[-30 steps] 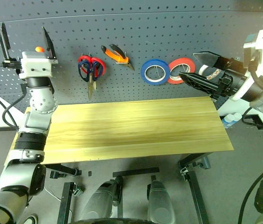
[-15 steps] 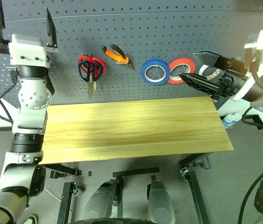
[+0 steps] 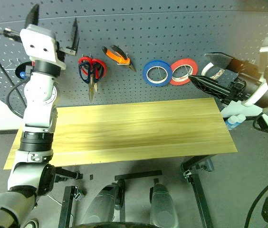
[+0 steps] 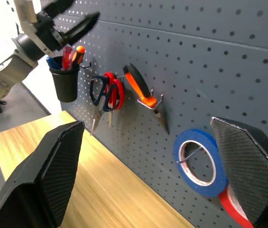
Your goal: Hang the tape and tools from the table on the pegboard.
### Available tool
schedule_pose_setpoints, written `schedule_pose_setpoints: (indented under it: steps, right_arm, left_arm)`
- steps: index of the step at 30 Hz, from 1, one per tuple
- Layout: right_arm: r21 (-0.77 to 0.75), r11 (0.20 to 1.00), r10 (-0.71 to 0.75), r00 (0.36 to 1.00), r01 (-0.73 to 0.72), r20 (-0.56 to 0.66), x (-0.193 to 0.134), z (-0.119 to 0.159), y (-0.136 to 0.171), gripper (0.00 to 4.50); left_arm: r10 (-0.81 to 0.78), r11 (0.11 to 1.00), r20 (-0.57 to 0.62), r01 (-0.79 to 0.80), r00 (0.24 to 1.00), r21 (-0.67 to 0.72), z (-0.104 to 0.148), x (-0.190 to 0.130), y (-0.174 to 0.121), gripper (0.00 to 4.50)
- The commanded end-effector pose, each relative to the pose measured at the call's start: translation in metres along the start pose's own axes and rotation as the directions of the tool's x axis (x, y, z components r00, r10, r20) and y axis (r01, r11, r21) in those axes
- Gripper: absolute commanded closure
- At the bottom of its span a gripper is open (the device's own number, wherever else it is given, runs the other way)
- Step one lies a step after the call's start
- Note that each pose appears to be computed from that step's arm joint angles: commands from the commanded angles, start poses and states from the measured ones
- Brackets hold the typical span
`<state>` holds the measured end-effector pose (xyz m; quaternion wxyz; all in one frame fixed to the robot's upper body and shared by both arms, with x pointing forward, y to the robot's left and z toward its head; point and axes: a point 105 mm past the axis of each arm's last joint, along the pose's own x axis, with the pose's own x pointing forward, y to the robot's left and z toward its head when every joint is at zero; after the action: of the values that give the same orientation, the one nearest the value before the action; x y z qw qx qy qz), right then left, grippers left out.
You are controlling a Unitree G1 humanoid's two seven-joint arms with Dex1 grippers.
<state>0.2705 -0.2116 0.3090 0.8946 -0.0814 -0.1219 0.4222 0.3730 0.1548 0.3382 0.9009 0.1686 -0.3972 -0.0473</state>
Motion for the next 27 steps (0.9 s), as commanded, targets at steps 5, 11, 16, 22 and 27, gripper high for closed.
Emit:
schedule_pose_setpoints:
  steps: [5, 11, 16, 22, 27]
  right_arm:
    - [-0.08, 0.997, -0.01, 0.999, 0.014, 0.046, -0.006, 0.022, 0.009, 0.0]
    - [-0.08, 0.996, -0.023, 0.999, 0.027, 0.044, -0.011, 0.021, 0.014, 0.0]
    - [-0.069, 0.997, -0.032, 0.999, 0.034, 0.039, -0.015, 0.018, 0.019, 0.0]
    - [-0.033, 0.999, -0.041, 0.999, 0.041, 0.007, -0.02, 0.007, 0.025, 0.0]
    - [0.02, 0.999, -0.042, 0.999, 0.043, -0.02, -0.022, -0.007, 0.033, 0.0]
  left_arm:
    - [-0.179, 0.969, 0.051, 0.185, 0.983, -0.165, 0.027, 0.012, -0.023, 0.03]
    - [-0.359, 0.887, 0.011, 0.344, 0.933, -0.307, 0.025, 0.003, -0.05, 0.03]
    - [-0.504, 0.791, -0.032, 0.446, 0.863, -0.419, 0.018, -0.014, -0.071, 0.03]
    - [-0.644, 0.699, -0.134, 0.509, 0.753, -0.502, -0.002, -0.046, -0.09, 0.03]
    - [-0.701, 0.67, -0.233, 0.512, 0.674, -0.537, -0.024, -0.081, -0.097, 0.03]
